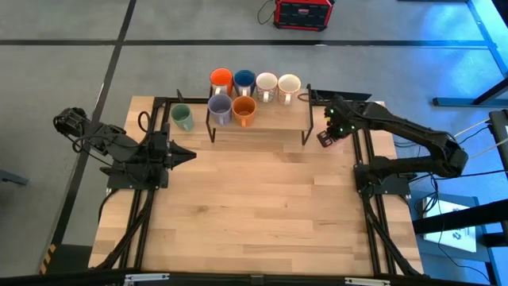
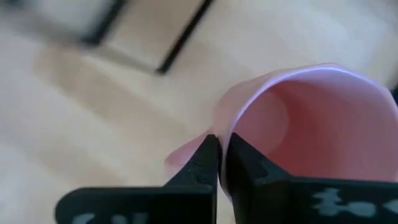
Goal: Place coffee mugs
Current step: Put the pink mug on the shelf
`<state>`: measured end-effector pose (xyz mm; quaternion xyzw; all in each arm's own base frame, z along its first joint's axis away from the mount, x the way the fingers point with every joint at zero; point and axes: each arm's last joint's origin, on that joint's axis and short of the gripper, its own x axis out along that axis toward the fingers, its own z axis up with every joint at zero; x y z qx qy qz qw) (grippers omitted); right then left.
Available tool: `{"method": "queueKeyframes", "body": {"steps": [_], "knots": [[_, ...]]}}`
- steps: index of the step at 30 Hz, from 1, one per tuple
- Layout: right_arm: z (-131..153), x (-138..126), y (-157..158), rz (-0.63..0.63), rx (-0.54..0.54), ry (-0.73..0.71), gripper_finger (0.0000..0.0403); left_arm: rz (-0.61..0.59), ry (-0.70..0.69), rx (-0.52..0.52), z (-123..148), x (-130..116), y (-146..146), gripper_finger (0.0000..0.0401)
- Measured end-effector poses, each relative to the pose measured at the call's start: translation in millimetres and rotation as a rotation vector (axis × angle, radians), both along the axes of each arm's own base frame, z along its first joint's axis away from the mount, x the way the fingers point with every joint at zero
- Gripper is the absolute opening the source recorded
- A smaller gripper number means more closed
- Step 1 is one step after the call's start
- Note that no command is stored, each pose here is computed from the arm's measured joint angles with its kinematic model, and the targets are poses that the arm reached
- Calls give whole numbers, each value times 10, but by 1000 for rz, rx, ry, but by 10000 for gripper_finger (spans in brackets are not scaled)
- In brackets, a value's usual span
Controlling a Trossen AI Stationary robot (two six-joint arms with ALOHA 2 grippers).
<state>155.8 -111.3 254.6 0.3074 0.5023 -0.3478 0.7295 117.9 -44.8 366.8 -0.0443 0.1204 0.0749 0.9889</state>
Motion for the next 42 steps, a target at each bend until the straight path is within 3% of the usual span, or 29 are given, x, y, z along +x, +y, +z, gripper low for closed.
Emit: {"method": "queueKeyframes", "body": {"steps": [5, 13, 18, 25, 32, 36, 42], "knots": [[156, 56, 365, 64, 56, -44, 3, -10, 2, -3, -1, 0, -3, 21], [177, 355, 987, 313, 100, -157, 2, -32, 5, -9, -2, 1, -10, 20], [89, 604, 1287, 426, 60, -202, 1, -32, 5, -9, -1, 2, -10, 21], [-146, 930, 1528, 549, 18, -144, 1, -32, 5, -9, -1, 2, -10, 21], [321, 1307, 1493, 645, -122, -124, 1, -32, 5, -9, -2, 3, -10, 21], [721, 1477, 1296, 665, -211, -99, 0, -33, 5, -8, -2, 3, -10, 21], [1068, 1716, 928, 703, -288, -58, 0, -33, 5, -8, -2, 3, -11, 21]]}}
